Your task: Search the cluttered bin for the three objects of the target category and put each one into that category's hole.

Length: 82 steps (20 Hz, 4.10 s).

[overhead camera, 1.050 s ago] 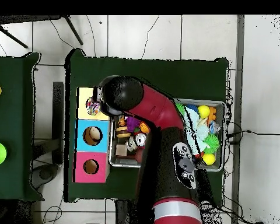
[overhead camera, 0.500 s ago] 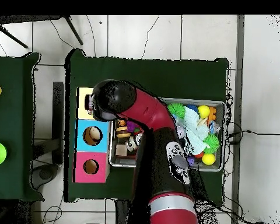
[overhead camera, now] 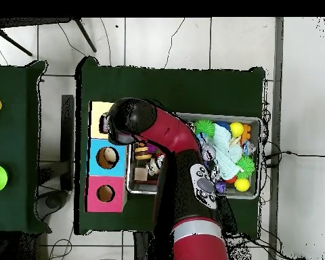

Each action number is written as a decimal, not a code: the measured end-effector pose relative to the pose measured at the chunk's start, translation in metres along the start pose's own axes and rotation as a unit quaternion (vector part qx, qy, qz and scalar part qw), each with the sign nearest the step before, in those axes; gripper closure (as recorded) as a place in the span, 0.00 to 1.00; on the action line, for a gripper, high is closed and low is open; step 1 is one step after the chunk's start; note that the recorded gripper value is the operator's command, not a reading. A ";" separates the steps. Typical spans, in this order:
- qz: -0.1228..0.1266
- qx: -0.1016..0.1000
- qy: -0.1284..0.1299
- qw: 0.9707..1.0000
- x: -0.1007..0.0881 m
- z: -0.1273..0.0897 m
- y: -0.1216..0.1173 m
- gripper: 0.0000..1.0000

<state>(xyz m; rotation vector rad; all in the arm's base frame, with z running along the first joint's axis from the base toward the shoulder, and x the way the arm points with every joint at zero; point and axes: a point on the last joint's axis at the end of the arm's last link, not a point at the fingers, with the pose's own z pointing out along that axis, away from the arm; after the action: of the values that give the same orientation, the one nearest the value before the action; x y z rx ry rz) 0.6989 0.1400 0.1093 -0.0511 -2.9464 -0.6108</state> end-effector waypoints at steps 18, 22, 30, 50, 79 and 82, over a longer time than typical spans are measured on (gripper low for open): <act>0.005 -0.010 0.007 1.000 -0.002 0.039 -0.003 1.00; 0.000 -0.013 -0.049 0.999 -0.022 0.044 0.004 1.00; -0.041 0.030 -0.121 0.991 -0.032 0.088 -0.006 1.00; -0.083 0.101 -0.113 0.985 -0.005 0.075 0.001 1.00; -0.040 0.158 -0.156 0.974 -0.019 -0.084 -0.059 1.00; -0.029 0.172 -0.167 0.970 -0.017 -0.109 -0.079 1.00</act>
<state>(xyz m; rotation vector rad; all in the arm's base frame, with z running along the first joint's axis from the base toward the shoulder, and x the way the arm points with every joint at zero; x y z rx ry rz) 0.7240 0.0236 0.1753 -0.0355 -3.3455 -0.0932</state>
